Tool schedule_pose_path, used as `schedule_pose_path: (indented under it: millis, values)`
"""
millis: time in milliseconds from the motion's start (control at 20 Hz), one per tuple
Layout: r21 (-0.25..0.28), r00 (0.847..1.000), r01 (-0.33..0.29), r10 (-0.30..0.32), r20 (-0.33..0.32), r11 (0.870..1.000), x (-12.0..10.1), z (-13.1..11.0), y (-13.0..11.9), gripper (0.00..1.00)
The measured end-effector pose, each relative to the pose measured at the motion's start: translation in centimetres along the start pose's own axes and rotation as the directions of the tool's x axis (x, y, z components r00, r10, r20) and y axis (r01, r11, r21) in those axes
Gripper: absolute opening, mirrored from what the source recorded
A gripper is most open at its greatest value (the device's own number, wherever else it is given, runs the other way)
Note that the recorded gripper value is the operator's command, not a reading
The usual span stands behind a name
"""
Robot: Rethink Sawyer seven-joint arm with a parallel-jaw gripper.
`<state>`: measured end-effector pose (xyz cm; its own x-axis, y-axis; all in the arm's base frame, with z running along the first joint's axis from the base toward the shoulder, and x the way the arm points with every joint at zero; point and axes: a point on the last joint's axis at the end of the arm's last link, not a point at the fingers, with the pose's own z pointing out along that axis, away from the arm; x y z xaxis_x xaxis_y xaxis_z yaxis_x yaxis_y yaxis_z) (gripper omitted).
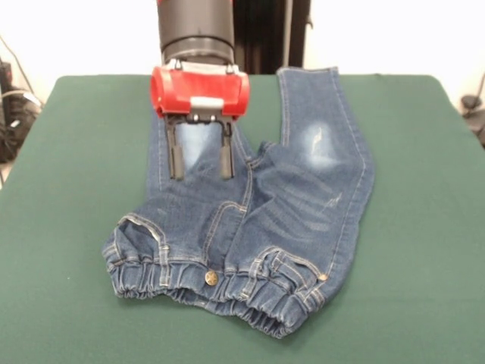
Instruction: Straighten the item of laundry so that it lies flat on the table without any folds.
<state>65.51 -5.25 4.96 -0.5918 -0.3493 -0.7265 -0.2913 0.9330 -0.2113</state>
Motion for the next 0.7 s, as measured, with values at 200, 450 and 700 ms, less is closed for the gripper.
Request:
schedule_pose_path:
  millis: [200,450,700]
  values:
    - [0.004,0.999,-0.017,0.017,-0.035,1.000,1.0,0.8,0.3,1.00]
    - [0.015,0.996,-0.042,0.043,-0.075,0.999,2.1,2.1,0.5,1.00]
    - [0.034,0.994,-0.059,0.062,-0.089,0.998,2.2,3.2,0.9,1.00]
